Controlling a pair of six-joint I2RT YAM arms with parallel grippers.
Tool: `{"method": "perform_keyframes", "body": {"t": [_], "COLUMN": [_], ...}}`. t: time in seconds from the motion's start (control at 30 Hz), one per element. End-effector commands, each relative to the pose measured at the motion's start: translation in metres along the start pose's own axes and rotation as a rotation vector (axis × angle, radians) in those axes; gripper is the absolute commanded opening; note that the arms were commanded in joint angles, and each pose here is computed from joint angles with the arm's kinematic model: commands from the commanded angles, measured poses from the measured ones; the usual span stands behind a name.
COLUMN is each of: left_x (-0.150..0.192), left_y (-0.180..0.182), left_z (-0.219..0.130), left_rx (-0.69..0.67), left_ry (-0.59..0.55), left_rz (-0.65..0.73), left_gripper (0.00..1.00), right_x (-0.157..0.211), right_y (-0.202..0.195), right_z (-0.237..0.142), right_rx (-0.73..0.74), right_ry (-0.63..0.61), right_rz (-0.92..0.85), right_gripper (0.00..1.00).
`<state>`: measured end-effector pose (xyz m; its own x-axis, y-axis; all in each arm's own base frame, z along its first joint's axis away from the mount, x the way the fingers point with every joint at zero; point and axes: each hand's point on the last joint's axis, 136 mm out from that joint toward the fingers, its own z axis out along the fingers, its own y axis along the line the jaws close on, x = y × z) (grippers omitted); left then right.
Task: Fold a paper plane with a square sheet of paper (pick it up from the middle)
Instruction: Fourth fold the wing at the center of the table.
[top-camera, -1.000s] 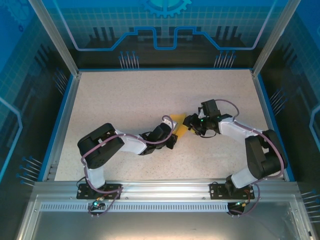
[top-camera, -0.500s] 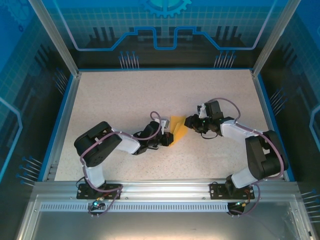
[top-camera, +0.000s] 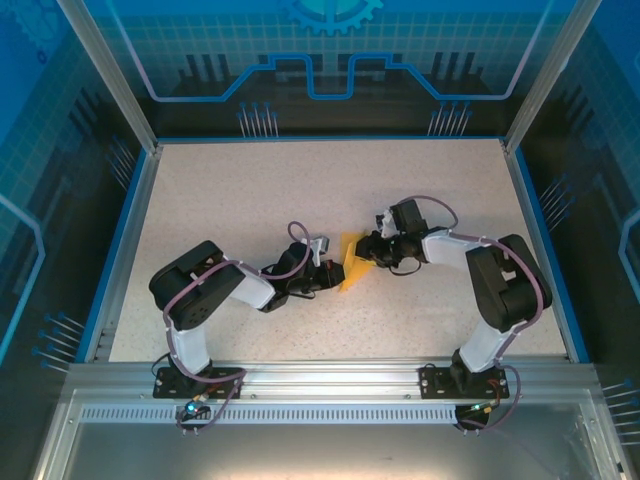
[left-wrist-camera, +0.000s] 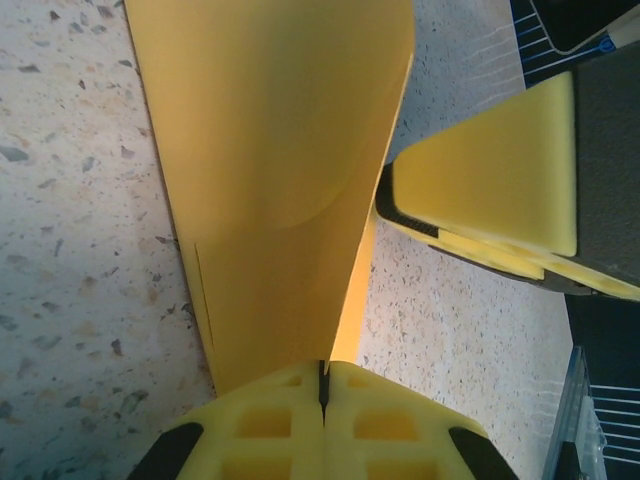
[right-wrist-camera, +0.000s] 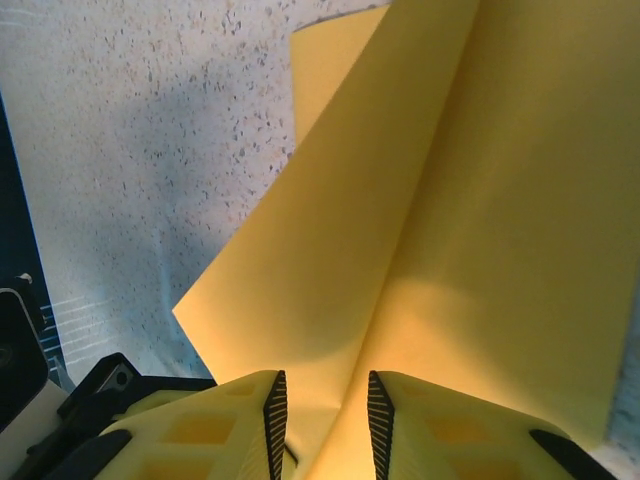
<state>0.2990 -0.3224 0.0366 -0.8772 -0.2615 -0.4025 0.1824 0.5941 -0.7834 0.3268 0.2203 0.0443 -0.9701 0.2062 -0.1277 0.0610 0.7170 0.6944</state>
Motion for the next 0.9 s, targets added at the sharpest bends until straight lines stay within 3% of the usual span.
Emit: {"method": "perform_keyframes", "body": {"t": [0.0, 0.37, 0.6, 0.87], "left_x": [0.006, 0.008, 0.009, 0.007], "left_y": [0.008, 0.012, 0.013, 0.010], "left_z": [0.000, 0.000, 0.000, -0.004], "left_rx": [0.002, -0.017, -0.023, -0.034], "left_ry": [0.018, 0.025, 0.032, 0.036], "left_rz": [-0.029, -0.030, -0.029, -0.029], "left_gripper": [0.04, 0.05, 0.08, 0.23], "right_x": [-0.001, 0.003, 0.007, 0.013], "right_y": [0.002, -0.013, -0.019, -0.030], "right_z": [0.006, 0.019, 0.023, 0.026], "right_rx": [0.022, 0.074, 0.090, 0.128], "right_ry": [0.025, 0.062, 0.076, 0.091], "right_rz": [0.001, 0.063, 0.089, 0.113], "right_gripper": [0.31, 0.30, 0.37, 0.43]}}
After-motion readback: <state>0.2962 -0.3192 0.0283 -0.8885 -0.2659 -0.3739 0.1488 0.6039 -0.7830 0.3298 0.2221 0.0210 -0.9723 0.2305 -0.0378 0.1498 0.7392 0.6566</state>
